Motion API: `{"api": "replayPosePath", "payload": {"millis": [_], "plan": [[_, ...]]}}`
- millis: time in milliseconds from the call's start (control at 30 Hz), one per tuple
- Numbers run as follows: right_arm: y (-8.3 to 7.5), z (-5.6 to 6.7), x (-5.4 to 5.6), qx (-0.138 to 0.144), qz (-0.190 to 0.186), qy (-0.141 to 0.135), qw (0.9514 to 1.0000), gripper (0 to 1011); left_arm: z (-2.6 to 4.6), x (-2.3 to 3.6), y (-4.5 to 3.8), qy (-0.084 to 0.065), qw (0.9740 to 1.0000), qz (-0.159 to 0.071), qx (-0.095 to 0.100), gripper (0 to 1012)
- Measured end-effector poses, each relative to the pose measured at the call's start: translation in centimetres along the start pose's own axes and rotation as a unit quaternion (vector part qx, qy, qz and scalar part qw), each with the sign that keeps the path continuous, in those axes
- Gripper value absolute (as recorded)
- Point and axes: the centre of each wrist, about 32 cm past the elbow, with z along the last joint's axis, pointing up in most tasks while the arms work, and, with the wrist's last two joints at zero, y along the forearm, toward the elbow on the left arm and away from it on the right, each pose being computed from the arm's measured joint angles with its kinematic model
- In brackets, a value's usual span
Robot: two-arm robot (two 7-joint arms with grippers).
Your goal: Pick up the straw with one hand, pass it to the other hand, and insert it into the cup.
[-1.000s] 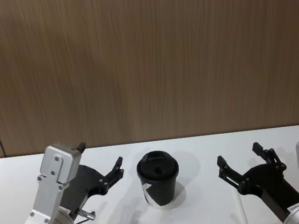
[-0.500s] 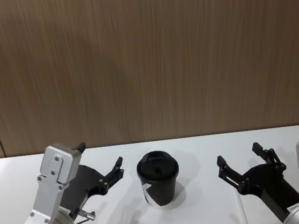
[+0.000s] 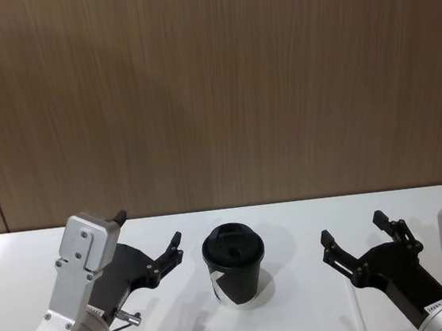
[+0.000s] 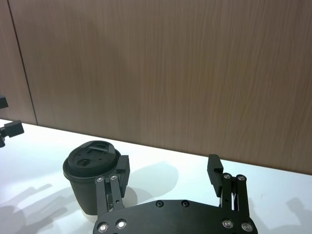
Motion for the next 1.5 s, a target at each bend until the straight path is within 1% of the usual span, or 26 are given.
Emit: {"api": "replayPosePath", "payload": {"millis": [1500], "plan": [[-0.06,-0.01,-0.04,-0.003,0.0,0.0,1.0,1001,0.0,0.0,0.0,0.0,1.0,0.0,0.0,1002]]}}
